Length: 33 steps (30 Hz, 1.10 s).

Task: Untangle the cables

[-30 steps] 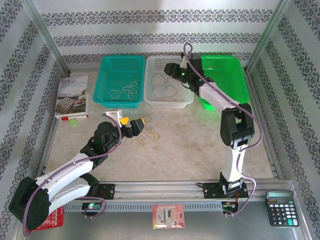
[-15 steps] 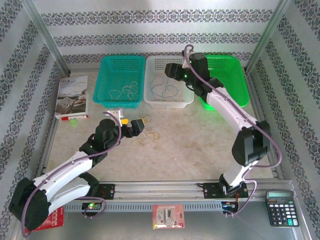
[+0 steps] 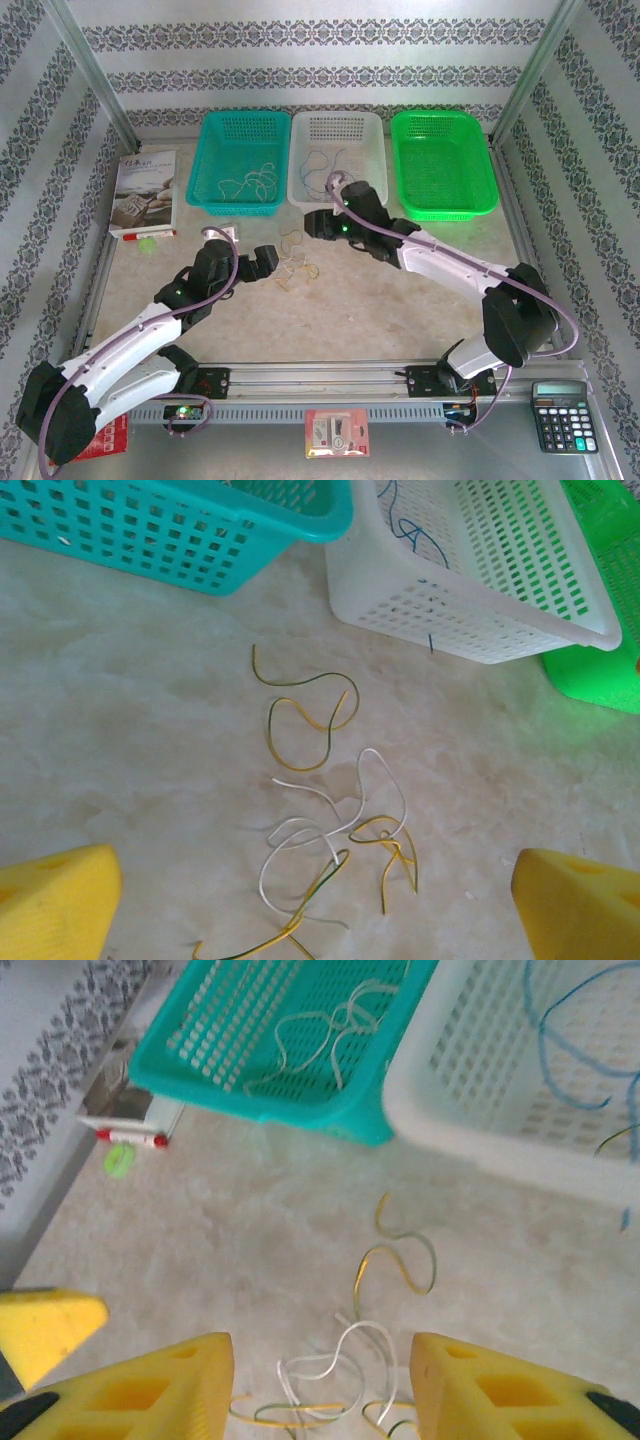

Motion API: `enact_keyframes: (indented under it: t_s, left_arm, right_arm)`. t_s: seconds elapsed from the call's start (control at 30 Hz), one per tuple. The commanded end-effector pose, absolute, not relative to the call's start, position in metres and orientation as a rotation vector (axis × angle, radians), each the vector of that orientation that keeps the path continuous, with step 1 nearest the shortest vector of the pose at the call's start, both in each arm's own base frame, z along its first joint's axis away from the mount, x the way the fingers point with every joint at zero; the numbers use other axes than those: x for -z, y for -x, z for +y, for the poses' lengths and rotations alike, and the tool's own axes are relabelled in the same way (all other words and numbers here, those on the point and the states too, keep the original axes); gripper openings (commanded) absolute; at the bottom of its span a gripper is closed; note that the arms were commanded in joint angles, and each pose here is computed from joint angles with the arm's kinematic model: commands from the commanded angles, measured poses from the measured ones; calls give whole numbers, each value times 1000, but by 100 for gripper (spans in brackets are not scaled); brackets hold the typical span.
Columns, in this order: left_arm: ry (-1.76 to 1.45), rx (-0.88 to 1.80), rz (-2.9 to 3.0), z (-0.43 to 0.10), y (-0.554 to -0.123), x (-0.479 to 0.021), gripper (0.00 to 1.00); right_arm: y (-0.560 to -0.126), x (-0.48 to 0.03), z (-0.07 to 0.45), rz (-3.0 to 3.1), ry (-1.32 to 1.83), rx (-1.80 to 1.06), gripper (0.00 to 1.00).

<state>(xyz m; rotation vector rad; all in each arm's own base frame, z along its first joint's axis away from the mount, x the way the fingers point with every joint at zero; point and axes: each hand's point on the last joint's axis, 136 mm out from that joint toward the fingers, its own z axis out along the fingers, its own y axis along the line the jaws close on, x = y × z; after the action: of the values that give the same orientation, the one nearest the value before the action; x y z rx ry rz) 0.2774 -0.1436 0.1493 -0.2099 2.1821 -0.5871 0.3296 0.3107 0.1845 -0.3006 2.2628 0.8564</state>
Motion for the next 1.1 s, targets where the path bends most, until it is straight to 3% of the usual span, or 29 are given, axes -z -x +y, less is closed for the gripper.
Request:
enact_keyframes:
  t_s: [0.0,0.17,0.9,1.07]
  left_arm:
    - [273,560,2181,-132,-281,-149,100]
    - [324,570,2210,-126,-286,-138,100]
    - [466,518,2151,-94,-279,-135,100]
    - [562,445,2097,-71,-271,-138,100]
  right_arm:
    - [-331,-171,323,2251,333,-818,46]
    - [-330,-140,345,2310,393,-802,35]
    - [-372,-79,373,2386,416,-588,38]
    - [-377,-71,380,2402,427,-583,34]
